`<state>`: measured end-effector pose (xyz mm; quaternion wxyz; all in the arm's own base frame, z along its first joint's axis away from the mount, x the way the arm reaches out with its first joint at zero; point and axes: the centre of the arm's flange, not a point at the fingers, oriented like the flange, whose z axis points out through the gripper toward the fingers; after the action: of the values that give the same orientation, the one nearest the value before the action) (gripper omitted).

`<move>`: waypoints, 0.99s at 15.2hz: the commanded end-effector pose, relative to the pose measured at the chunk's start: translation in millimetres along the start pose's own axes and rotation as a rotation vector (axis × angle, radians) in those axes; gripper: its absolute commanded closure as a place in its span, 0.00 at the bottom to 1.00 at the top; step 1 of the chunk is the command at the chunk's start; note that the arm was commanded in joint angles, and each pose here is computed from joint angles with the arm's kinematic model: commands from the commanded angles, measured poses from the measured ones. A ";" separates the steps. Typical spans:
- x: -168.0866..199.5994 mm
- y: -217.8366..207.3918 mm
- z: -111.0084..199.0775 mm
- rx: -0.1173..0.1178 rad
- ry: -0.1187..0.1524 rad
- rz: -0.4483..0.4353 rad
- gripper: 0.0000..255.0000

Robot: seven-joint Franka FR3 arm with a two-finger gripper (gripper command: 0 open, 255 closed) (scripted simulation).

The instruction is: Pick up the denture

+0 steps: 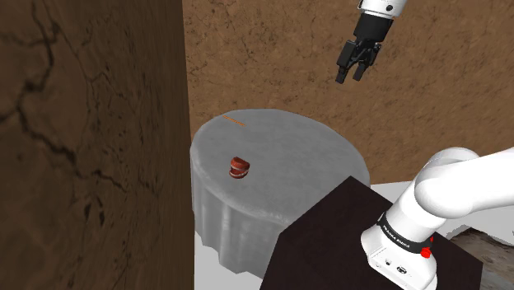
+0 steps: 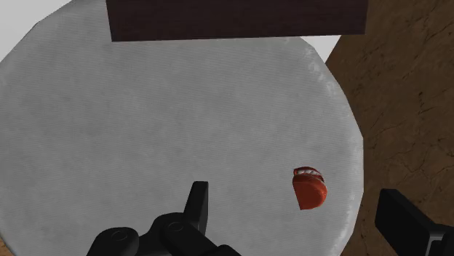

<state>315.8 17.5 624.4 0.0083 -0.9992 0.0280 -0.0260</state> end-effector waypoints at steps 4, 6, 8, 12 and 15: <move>22.5 -10.5 31.7 0.004 -0.010 0.006 0.00; 37.3 -17.5 52.9 0.007 -0.016 0.010 0.00; 52.0 -24.5 74.2 0.010 -0.022 0.014 0.00; 81.1 -38.5 117.0 0.016 -0.035 0.022 0.00; 102.7 -49.0 149.3 0.020 -0.044 0.028 0.00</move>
<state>420.2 61.9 490.7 0.0183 -0.9990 0.0402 -0.0048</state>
